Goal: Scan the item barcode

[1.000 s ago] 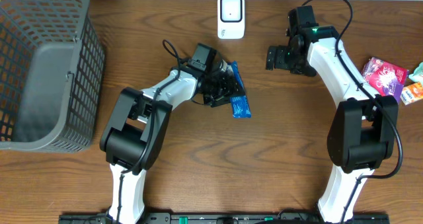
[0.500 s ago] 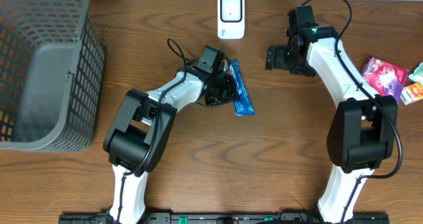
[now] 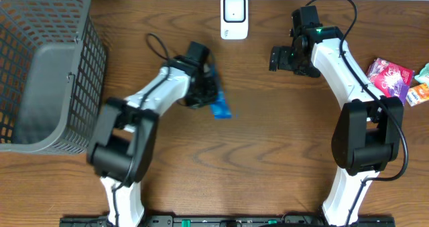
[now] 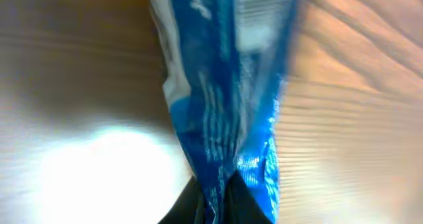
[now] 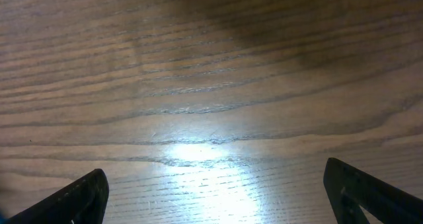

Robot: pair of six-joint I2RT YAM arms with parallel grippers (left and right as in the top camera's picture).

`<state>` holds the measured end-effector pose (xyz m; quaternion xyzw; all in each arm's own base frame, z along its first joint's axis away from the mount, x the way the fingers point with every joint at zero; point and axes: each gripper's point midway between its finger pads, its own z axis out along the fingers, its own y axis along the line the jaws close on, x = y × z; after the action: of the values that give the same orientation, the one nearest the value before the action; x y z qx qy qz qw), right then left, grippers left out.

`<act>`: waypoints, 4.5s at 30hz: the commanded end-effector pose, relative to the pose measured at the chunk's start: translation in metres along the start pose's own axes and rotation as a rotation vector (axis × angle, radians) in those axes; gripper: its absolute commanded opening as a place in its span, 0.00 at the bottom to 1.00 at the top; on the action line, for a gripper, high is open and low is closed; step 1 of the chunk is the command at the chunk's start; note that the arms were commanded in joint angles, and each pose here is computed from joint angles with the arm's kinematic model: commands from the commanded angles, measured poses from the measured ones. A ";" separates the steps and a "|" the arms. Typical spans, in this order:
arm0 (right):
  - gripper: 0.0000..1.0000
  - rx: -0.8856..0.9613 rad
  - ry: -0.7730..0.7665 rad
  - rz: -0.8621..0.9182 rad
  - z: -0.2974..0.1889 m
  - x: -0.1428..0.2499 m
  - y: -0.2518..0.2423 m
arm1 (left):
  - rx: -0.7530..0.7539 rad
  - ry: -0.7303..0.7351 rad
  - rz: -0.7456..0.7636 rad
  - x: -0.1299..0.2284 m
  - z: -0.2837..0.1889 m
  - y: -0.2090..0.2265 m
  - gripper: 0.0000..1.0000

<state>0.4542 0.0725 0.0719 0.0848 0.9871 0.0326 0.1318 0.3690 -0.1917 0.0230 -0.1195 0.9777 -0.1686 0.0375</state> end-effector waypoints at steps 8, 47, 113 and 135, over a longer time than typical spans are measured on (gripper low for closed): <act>0.99 0.008 -0.012 0.008 -0.005 0.000 0.001 | -0.639 -0.431 0.299 -0.052 -0.120 0.078 0.07; 0.99 0.008 -0.012 0.008 -0.005 0.000 0.001 | -0.335 -0.243 0.471 0.051 -0.043 -0.037 0.27; 0.99 0.005 -0.011 -0.005 -0.005 0.002 0.006 | 0.167 -0.205 0.190 -0.002 -0.075 -0.072 0.08; 0.99 0.005 -0.011 -0.005 -0.005 0.002 0.006 | -0.163 0.114 0.249 0.094 0.024 -0.023 0.08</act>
<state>0.4537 0.0754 0.0719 0.0816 0.9874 0.0330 0.1317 0.2928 -0.2510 0.0192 0.0101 0.9928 -0.1188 0.0068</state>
